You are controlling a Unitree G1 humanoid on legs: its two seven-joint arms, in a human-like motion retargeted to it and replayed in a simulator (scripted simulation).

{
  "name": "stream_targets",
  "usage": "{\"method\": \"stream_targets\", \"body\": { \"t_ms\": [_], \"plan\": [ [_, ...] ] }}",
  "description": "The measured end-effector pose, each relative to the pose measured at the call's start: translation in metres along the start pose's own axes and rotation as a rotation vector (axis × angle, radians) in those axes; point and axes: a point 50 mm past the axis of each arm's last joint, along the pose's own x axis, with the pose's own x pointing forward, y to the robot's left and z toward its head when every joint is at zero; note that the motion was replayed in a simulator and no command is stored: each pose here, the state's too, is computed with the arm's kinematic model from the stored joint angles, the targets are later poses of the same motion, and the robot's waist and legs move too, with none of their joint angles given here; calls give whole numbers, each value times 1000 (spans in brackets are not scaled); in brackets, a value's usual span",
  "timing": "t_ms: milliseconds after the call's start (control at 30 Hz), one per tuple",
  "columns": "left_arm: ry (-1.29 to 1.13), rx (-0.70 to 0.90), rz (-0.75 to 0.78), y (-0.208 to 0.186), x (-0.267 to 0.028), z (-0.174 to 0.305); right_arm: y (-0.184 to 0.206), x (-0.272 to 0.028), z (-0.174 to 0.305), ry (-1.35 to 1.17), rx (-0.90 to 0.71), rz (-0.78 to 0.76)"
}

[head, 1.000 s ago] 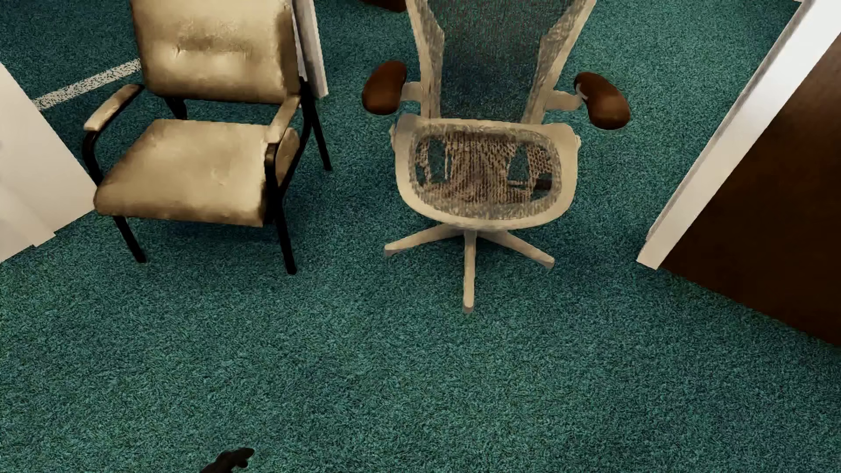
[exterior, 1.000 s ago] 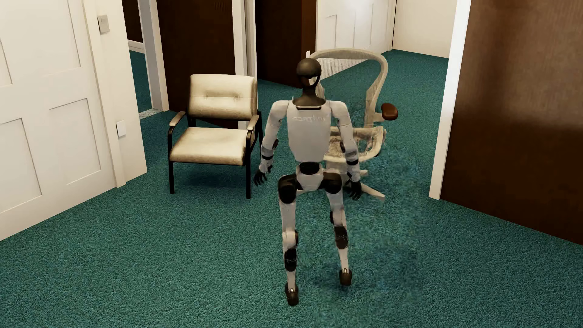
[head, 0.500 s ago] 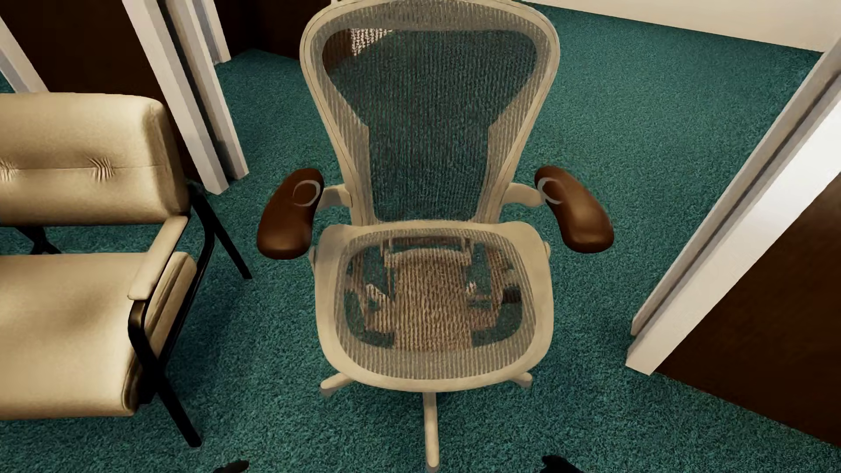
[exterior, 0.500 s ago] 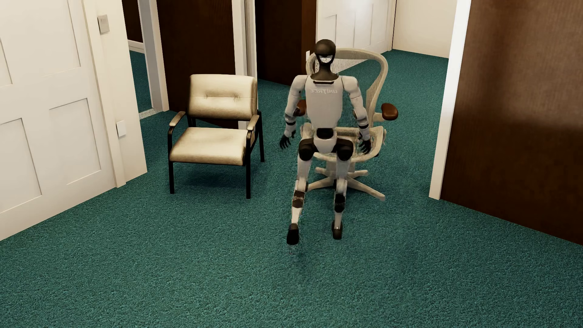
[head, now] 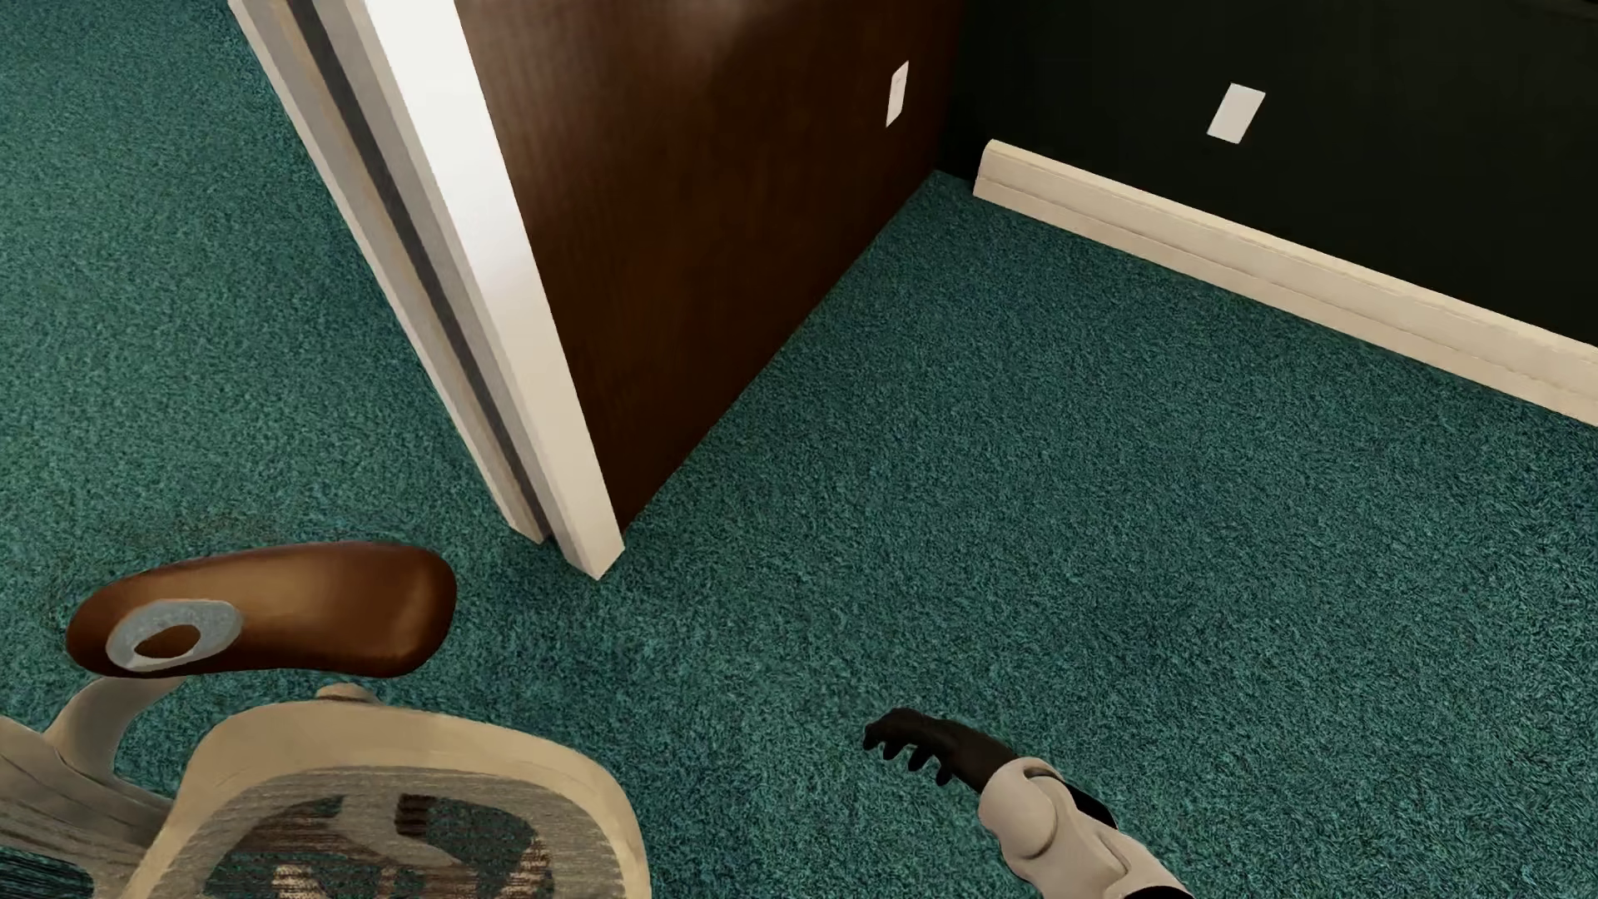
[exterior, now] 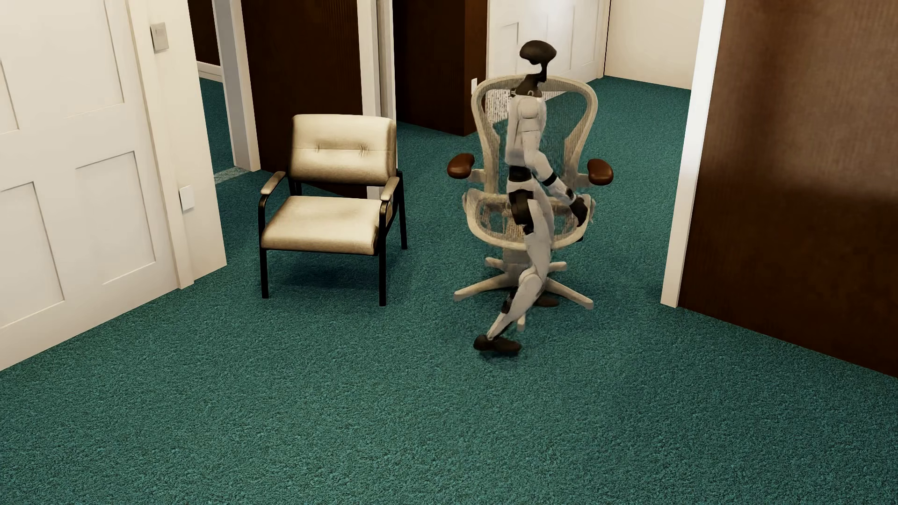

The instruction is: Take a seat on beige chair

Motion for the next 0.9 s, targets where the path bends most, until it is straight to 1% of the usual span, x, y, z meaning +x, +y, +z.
{"method": "stream_targets", "body": {
  "t_ms": [67,100,133,167,200,267,300,333,367,400,467,533,567,600,667,700,733,833,867,900],
  "plan": [
    [18,-19,41,12,4,2,-1,-22,-59,293,80,-145],
    [55,-76,71,12,3,-2,-4,-31,-77,368,136,-186],
    [132,-76,99,11,2,-9,-16,-39,-91,422,147,-208],
    [54,-154,39,7,2,-2,-33,-46,-98,436,118,-219],
    [56,-146,22,7,0,-9,-42,-51,-103,443,91,-233],
    [54,-114,-33,-11,-4,-9,-60,-66,-116,481,99,-319],
    [43,-116,-27,-12,-3,-3,-66,-68,-117,478,129,-367],
    [27,-135,35,-3,0,4,-67,-61,-110,464,133,-396],
    [25,-152,44,1,2,11,-67,-61,-110,491,138,-417],
    [-63,-160,9,-4,3,33,-71,-56,-103,443,104,-451],
    [-148,-123,49,11,7,59,-73,-47,-93,406,116,-427],
    [-268,-113,118,34,9,90,-74,-42,-87,395,60,-387],
    [-310,-61,126,42,9,103,-73,-42,-87,391,35,-361],
    [-383,-98,182,51,5,124,-74,-41,-85,376,24,-364],
    [-510,-75,259,75,-2,160,-77,-43,-85,394,-15,-361],
    [-584,-64,311,86,-9,183,-83,-44,-83,375,-11,-385],
    [-652,-45,370,95,-18,202,-85,-48,-85,383,9,-455],
    [-763,-67,564,149,-38,228,-77,-39,-70,339,83,-557],
    [-766,-98,628,160,-44,235,-82,-35,-60,297,152,-627],
    [-788,-90,658,170,-48,239,-84,-34,-52,259,157,-660]
  ]
}}
